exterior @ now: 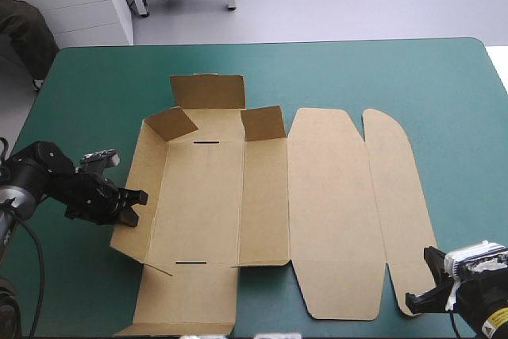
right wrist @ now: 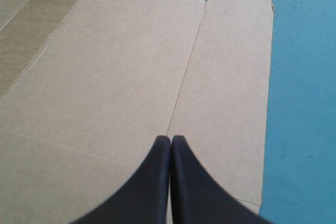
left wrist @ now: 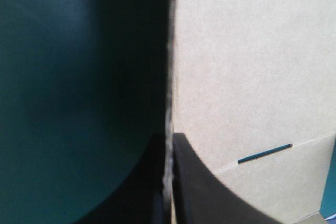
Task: Fold the box
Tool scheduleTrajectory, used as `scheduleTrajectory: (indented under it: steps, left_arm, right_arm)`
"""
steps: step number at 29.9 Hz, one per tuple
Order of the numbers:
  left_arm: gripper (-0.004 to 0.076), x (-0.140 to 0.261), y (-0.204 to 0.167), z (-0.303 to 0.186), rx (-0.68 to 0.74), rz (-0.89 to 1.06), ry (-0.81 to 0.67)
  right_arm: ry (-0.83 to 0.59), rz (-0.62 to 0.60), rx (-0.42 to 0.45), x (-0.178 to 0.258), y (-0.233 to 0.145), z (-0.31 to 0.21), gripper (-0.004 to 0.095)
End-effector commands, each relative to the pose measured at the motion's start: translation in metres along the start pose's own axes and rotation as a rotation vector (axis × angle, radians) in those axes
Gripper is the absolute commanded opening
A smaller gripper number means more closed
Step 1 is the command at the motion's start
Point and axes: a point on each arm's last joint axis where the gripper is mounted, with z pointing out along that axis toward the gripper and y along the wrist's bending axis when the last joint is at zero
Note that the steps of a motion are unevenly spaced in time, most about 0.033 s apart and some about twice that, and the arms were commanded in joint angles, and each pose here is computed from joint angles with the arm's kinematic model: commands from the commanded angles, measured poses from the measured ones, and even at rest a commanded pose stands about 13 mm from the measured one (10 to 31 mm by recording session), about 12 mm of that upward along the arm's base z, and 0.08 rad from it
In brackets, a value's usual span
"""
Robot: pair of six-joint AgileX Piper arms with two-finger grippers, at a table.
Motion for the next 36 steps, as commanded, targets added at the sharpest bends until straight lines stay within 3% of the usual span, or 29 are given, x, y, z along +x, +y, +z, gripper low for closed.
scheduleTrajectory:
  steps: [1,7,13,20,28,36]
  left_arm:
    - [-0.001,-0.002,-0.014,-0.016,-0.057,0.067,0.034]
    - [-0.001,-0.036,-0.049,-0.027,-0.295,0.255,0.01]
    - [-0.001,-0.081,-0.09,-0.027,-0.601,0.574,-0.031]
    - [-0.001,-0.113,-0.158,-0.022,-0.944,1.048,-0.24]
    - [-0.001,-0.103,-0.219,-0.01,-0.947,1.327,-0.483]
    - [-0.001,-0.08,-0.247,0.01,-0.977,1.479,-0.64]
  right_arm:
    - [-0.076,-0.01,0.002,-0.012,0.0,-0.003,-0.002]
    - [-0.076,-0.01,0.002,-0.012,0.0,-0.003,-0.002]
    - [-0.076,-0.01,0.002,-0.012,0.0,-0.003,-0.002]
    - [-0.076,-0.01,0.002,-0.012,0.0,-0.003,-0.002]
    - [-0.076,-0.01,0.002,-0.012,0.0,-0.003,-0.002]
    - [-0.076,-0.01,0.002,-0.012,0.0,-0.003,-0.002]
